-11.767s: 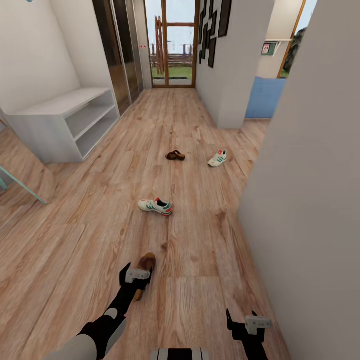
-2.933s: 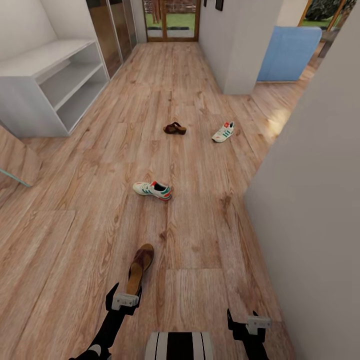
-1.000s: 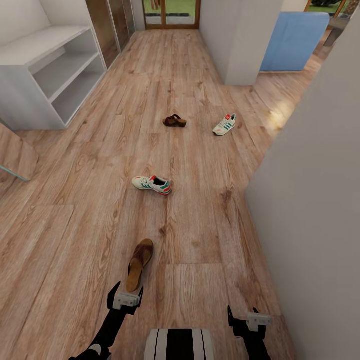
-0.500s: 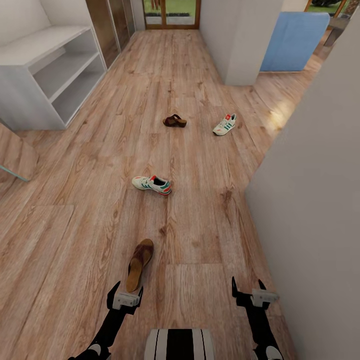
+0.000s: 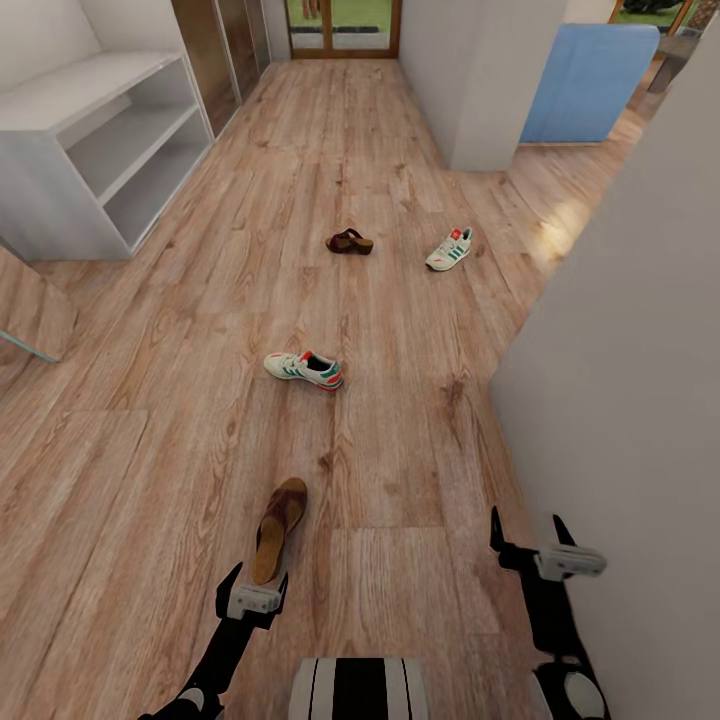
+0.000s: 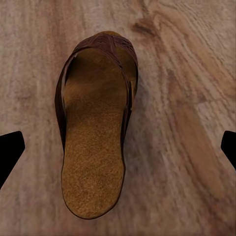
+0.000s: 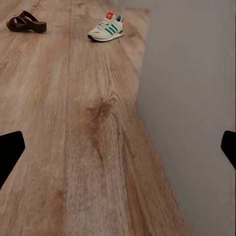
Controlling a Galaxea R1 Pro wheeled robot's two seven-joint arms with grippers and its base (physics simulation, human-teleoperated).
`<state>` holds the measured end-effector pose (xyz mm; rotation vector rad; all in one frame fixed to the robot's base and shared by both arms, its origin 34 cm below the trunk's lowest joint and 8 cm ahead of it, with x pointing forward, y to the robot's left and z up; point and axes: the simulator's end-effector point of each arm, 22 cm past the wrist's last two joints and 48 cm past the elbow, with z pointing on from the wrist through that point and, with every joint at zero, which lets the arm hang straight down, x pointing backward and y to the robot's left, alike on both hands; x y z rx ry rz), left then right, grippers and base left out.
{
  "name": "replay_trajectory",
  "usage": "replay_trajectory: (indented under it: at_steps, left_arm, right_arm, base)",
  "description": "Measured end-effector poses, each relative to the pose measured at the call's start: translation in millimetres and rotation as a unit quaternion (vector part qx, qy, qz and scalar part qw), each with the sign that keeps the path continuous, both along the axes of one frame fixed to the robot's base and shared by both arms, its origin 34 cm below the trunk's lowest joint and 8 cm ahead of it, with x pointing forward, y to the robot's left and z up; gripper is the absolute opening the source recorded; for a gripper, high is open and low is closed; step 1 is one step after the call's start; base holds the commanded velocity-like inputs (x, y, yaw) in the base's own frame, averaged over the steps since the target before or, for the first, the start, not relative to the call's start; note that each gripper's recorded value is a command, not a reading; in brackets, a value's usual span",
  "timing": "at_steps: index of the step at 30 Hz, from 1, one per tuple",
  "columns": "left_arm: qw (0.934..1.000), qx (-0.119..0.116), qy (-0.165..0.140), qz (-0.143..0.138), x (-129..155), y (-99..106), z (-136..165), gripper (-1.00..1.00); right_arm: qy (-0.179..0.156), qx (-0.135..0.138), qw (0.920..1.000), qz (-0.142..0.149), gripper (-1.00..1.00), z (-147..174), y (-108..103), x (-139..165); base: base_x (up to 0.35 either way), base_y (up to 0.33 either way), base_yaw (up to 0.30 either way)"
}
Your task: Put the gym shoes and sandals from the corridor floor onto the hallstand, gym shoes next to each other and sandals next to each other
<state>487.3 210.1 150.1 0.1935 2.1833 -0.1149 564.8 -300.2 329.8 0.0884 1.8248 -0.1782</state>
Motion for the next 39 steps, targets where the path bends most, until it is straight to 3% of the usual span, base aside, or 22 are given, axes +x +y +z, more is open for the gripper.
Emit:
replay_trajectory:
  at_steps: [7, 15, 39]
  left_arm:
    - [1.0000, 0.000, 0.000, 0.001, 0.1, -0.2, 0.1, 1.00]
    - [1.0000, 0.000, 0.000, 0.002, 0.1, 0.3, 0.0, 1.00]
    - [1.0000, 0.002, 0.002, 0.005, -1.1, 5.2, -1.4, 1.00]
  right_arm:
    - [-0.022, -0.012, 0.9997, -0.006, 1.00, 37.1, -11.0, 6.7]
    - [-0.021, -0.020, 0.9995, -0.011, 1.00, 51.1, -18.8, 1.9]
    - [0.034, -0.024, 0.9990, -0.014, 1.00, 34.4, -21.4, -53.5]
  base:
    - [0.000, 0.000, 0.000]
    - [0.000, 0.000, 0.000]
    - [0.000, 0.000, 0.000]
